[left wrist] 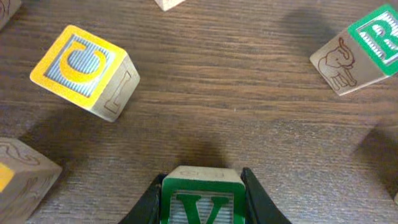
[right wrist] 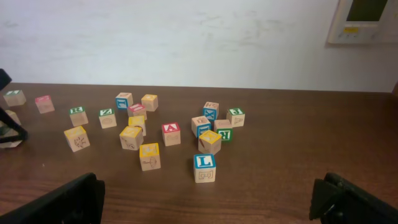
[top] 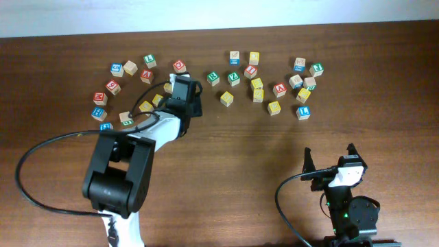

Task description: Spell out ICRA

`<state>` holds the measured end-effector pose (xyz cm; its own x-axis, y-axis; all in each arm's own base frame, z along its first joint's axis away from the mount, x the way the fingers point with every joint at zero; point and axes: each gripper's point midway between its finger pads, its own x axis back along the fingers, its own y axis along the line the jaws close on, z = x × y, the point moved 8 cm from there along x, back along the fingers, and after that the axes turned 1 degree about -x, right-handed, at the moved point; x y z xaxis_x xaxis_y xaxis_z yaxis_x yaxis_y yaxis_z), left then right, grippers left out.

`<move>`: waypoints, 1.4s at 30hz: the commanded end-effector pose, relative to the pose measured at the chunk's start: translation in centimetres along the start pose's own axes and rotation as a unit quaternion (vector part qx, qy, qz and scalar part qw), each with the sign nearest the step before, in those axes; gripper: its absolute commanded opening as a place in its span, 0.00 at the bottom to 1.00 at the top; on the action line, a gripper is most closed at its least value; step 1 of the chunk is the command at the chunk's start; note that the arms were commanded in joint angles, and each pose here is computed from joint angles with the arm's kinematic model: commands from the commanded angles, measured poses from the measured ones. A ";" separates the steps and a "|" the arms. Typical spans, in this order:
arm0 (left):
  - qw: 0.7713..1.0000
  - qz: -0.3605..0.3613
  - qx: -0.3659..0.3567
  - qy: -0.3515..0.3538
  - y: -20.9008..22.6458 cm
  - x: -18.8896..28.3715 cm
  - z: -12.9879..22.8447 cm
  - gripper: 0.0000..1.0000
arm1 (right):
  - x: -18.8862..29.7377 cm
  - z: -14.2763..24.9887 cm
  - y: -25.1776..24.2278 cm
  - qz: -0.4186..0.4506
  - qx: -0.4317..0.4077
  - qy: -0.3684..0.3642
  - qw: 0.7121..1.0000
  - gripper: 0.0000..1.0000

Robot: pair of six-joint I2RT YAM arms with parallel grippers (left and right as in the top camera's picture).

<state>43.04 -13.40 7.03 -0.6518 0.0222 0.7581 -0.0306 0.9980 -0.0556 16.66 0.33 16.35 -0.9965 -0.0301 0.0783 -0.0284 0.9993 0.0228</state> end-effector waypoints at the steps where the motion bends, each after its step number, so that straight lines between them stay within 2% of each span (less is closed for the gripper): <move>1: 1.000 -0.007 -0.006 0.023 0.2 -0.6 1.2 0.36 | 0.0 0.2 -0.2 0.007 -0.002 0.002 1.000 0.98; 2: 1.000 -0.008 -0.007 0.027 0.2 -0.1 1.0 0.52 | 0.0 0.2 -0.2 0.007 -0.002 0.002 1.000 0.98; 3: 1.000 -0.008 -0.007 0.026 0.3 1.0 0.5 0.63 | 0.0 0.2 -0.2 0.007 -0.002 0.002 1.000 0.98; 7: 0.999 0.011 -0.006 -0.033 0.0 5.8 -3.4 0.67 | 0.0 0.2 -0.2 0.007 -0.002 0.002 1.000 0.98; 10: 0.997 0.025 -0.005 -0.078 -0.2 8.2 -5.5 0.66 | 0.0 0.2 -0.2 0.007 -0.002 0.002 1.000 0.98; 13: 0.997 0.051 -0.008 -0.064 -0.7 7.8 -5.1 0.63 | 0.0 0.2 -0.2 0.007 -0.002 0.002 1.000 0.98; 14: 0.997 0.056 0.004 -0.055 -0.8 7.5 -4.7 0.58 | 0.0 0.2 -0.2 0.007 -0.002 0.002 1.000 0.98; 15: 0.997 0.056 0.039 -0.048 -0.8 7.1 -4.5 0.60 | 0.0 0.2 -0.2 0.007 -0.002 0.002 1.000 0.98; 16: 0.994 0.056 0.085 -0.039 -0.7 6.8 -4.2 0.71 | 0.0 0.2 -0.2 0.007 -0.002 0.002 1.000 0.98; 18: 0.985 0.043 0.163 -0.030 -0.5 6.5 -3.8 0.63 | 0.0 0.2 -0.2 0.007 -0.002 0.002 1.000 0.98; 19: 0.976 0.012 0.214 -0.033 0.2 6.4 -3.6 0.60 | 0.0 0.2 -0.2 0.007 -0.002 0.002 1.000 0.99; 22: 0.963 -0.023 0.263 -0.048 0.9 6.2 -3.5 0.62 | 0.0 0.2 -0.2 0.007 -0.002 0.002 1.000 0.98; 27: 0.966 -0.049 0.253 -0.017 1.0 3.2 -1.2 0.66 | 0.0 0.2 -0.2 0.007 -0.002 0.002 1.000 0.98; 32: 0.967 -0.044 0.252 -0.010 0.3 2.8 -0.6 0.66 | 0.0 0.2 -0.2 0.007 -0.002 0.002 1.000 0.98; 34: 0.968 -0.040 0.248 -0.009 -0.1 2.8 -0.5 0.64 | 0.0 0.2 -0.2 0.007 -0.002 0.002 1.000 0.98; 37: 0.968 -0.046 0.245 -0.015 -0.3 2.6 -0.3 0.56 | 0.0 0.2 -0.2 0.007 -0.002 0.002 1.000 0.98; 42: 0.966 -0.057 0.254 -0.002 -0.2 1.5 0.8 0.54 | 0.0 0.2 -0.2 0.007 -0.002 0.002 1.000 0.98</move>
<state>41.60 -13.75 9.22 -0.6473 -0.0558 0.7602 -0.4391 0.8425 -0.3121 16.66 0.33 16.35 -0.9965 -0.0297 0.0783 -0.0280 0.9993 0.0228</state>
